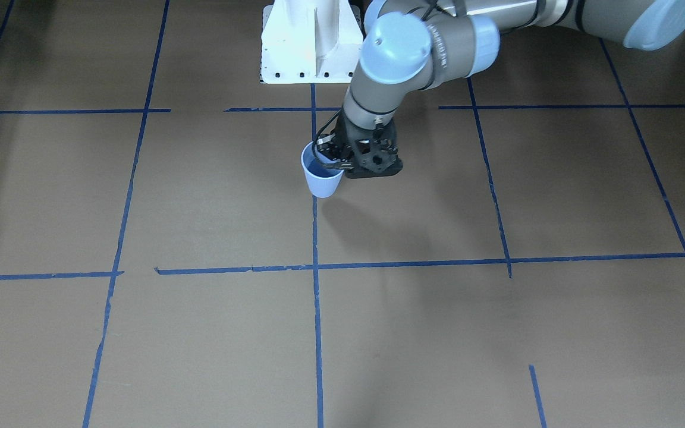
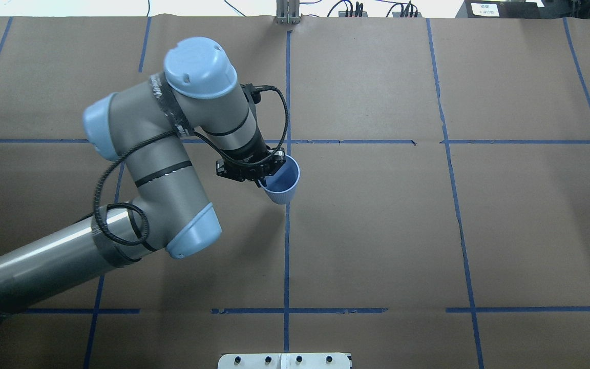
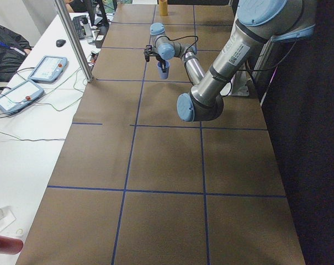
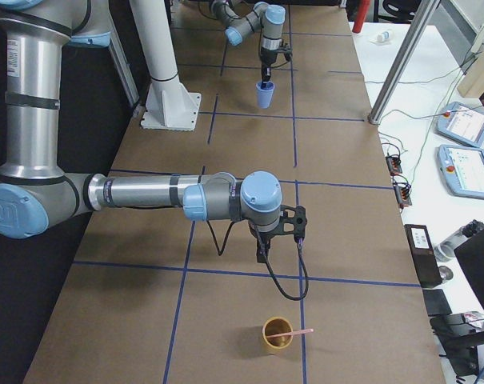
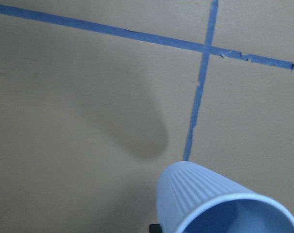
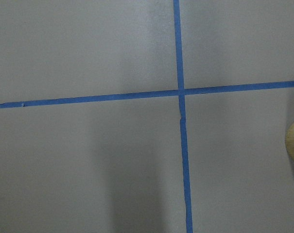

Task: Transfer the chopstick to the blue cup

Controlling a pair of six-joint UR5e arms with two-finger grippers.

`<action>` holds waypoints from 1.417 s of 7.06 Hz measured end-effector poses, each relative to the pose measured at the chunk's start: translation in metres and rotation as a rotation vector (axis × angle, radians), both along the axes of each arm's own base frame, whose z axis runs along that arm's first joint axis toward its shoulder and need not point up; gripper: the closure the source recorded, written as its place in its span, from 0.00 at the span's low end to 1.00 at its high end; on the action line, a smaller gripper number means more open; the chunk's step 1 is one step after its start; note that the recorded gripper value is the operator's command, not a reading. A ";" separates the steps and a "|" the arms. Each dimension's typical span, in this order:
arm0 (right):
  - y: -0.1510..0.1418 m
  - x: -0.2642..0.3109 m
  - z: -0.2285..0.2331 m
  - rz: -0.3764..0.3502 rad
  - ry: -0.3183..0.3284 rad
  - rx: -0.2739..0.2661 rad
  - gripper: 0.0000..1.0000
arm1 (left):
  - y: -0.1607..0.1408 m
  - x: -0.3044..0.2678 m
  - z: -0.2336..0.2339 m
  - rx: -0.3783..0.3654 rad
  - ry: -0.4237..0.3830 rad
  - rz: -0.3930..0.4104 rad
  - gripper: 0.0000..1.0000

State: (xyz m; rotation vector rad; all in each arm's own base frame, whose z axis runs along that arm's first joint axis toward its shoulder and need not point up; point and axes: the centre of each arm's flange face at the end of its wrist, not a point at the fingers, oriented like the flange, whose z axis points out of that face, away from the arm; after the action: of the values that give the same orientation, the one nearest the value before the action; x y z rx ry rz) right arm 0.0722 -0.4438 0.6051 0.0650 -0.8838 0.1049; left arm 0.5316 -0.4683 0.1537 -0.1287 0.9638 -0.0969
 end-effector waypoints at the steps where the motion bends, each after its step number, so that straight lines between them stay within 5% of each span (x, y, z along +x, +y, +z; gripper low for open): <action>1: 0.000 0.000 0.000 0.000 0.000 0.000 0.00 | 0.003 0.016 0.006 0.013 0.002 0.004 0.49; 2: -0.001 0.000 0.000 0.000 0.000 0.000 0.00 | 0.004 0.024 0.011 0.018 0.002 0.007 0.02; 6: -0.003 0.001 0.002 -0.012 0.004 0.015 0.00 | -0.016 -0.009 -0.002 0.032 0.032 -0.027 0.00; 10: 0.007 0.057 0.072 0.022 0.012 0.014 0.00 | -0.041 -0.114 -0.043 0.032 0.091 -0.050 0.00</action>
State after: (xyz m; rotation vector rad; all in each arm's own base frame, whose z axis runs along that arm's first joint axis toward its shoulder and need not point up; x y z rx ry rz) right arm 0.1288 -0.4367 0.6775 0.0886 -0.8725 0.1187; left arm 0.4180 -0.5096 0.1105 -0.0804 1.0590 -0.1226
